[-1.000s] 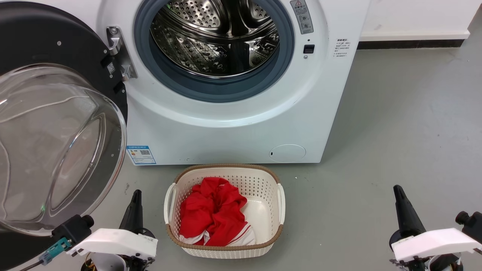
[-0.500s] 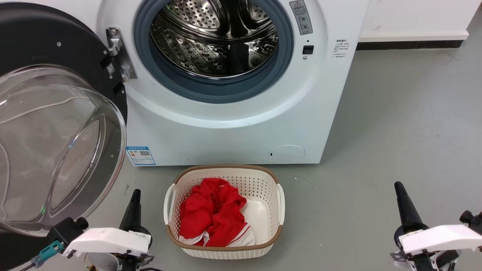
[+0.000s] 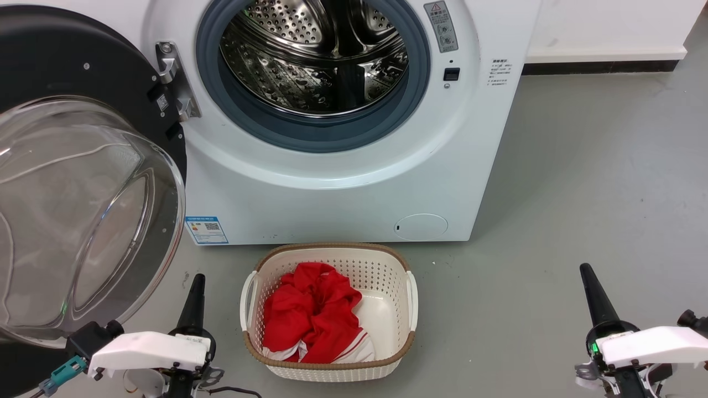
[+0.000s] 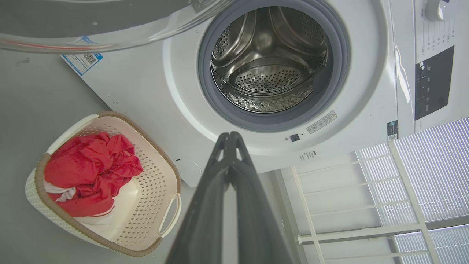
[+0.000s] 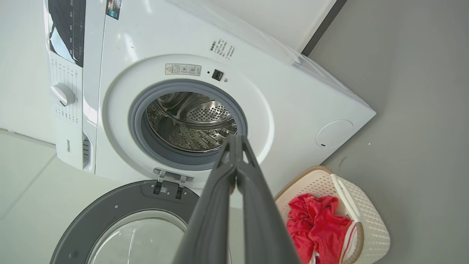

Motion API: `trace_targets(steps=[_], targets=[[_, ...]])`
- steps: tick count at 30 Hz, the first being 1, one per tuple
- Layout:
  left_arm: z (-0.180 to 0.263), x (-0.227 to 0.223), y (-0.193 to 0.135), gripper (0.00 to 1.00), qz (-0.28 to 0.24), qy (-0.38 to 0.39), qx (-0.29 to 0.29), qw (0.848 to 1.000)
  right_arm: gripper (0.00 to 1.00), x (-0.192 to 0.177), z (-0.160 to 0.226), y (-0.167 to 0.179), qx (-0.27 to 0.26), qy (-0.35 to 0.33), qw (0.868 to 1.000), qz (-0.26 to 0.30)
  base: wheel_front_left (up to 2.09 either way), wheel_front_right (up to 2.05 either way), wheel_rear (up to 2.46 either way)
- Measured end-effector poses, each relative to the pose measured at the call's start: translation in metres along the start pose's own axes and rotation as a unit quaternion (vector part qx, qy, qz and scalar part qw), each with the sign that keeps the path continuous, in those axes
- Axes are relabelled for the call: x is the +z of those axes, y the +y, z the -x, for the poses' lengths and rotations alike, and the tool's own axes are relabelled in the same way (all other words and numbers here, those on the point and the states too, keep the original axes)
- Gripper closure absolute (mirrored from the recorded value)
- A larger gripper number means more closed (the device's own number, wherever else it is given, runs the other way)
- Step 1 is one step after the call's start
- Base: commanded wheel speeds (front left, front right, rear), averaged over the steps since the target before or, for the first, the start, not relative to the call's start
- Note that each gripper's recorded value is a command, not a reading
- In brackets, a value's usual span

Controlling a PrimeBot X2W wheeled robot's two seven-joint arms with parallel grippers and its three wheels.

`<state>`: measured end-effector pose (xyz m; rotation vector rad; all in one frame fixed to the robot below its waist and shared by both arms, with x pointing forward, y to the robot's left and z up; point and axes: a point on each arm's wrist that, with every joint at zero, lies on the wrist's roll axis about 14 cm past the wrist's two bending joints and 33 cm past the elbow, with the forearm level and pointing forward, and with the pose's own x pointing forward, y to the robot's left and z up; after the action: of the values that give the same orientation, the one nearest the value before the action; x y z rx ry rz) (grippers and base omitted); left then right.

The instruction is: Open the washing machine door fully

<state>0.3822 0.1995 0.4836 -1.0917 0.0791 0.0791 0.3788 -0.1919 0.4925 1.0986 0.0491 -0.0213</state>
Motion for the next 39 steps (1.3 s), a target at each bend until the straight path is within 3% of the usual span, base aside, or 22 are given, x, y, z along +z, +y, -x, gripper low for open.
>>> trace_targets(steps=[39], targets=[[-0.003, 0.006, -0.012, 1.00, 0.176, 0.002, -0.031, 0.984, 1.00, 0.009, -0.006, 0.004, 0.010, -0.005, 0.985, -0.172, 0.00, 0.00, 0.00]])
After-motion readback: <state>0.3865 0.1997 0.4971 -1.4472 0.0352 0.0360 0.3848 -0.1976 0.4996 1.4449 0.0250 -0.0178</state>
